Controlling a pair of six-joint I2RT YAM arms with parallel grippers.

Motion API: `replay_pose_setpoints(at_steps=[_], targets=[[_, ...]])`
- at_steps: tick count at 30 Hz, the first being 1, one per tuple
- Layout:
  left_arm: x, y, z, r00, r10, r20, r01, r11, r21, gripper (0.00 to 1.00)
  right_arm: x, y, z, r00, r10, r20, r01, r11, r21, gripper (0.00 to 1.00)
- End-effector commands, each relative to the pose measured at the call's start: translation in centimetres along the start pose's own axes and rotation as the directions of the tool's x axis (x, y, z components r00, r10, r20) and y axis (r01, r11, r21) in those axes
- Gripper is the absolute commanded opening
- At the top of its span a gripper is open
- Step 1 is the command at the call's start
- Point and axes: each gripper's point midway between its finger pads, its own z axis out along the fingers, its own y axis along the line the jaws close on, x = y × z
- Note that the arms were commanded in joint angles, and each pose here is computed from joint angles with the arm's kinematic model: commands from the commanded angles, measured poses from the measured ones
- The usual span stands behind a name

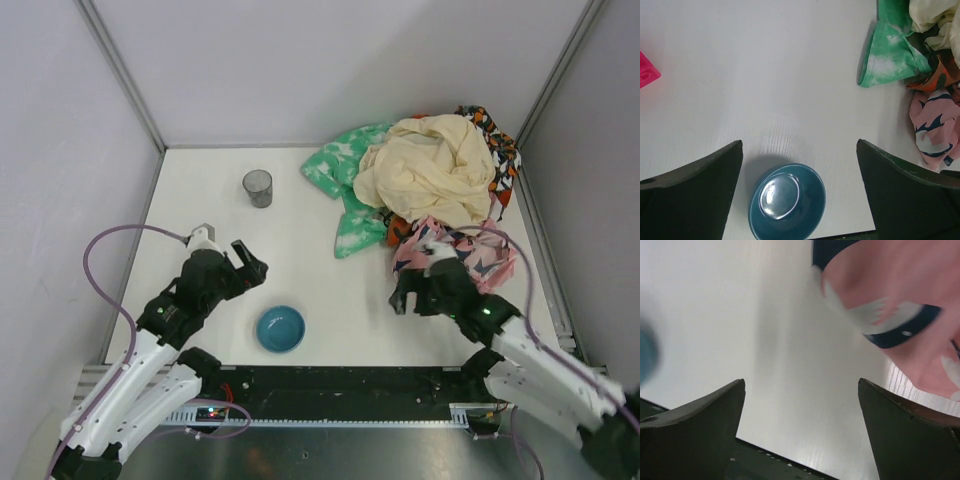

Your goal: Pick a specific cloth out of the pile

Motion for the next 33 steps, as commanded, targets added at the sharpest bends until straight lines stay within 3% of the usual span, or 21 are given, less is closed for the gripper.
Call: replay_pose_setpoints(at_steps=[1,3,7,12,17,21,24,29,33], targets=[[-1.5,-1.0,-0.3,0.999,-0.001,0.047,0.000,1.000,0.028,1.00,-1.7,-0.3,2.5,0.960,-0.277,-0.042,0.278,0.925,0.257,0.99],[-1.5,-1.0,-0.4,0.999,-0.003,0.053,0.001,1.000,0.030,1.00,-0.8,-0.8,4.1,0.949,-0.276,-0.154,0.312,0.896,0.317,0.99],[-1.6,-0.9,-0.7,0.998,-0.010,0.067,0.008,0.999,0.039,1.00,2.4,-1.3,6.8,0.947,-0.125,-0.295,0.239,0.889,0.391,0.99],[-2.0,-0.9,-1.0,0.996,-0.019,0.087,0.015,0.999,0.046,1.00,5.2,-2.6,7.9,0.943,0.026,-0.331,0.150,0.855,0.496,0.99],[-2.1,-0.9,-0.9,0.996,-0.015,0.087,0.012,0.999,0.040,1.00,3.1,-4.9,10.0,0.964,0.074,-0.254,0.080,0.833,0.547,0.99],[-2.1,-0.9,-0.7,0.997,-0.008,0.082,0.005,1.000,0.030,1.00,-2.0,-5.8,13.0,0.991,-0.005,-0.132,0.069,0.871,0.486,0.99],[-2.2,-0.8,-0.6,0.996,-0.006,0.086,0.004,1.000,0.022,1.00,-6.8,-6.7,13.8,0.987,-0.153,-0.048,0.156,0.846,0.510,0.99],[-2.6,-0.5,-0.6,0.995,-0.008,0.104,0.008,1.000,0.001,1.00,-13.1,-5.0,14.7,0.934,-0.351,0.070,0.276,0.830,0.484,0.99],[-2.7,-0.4,-0.5,0.994,-0.007,0.107,0.007,1.000,-0.007,1.00,-16.1,-4.2,15.4,0.883,-0.462,0.079,0.365,0.784,0.502,0.99]])
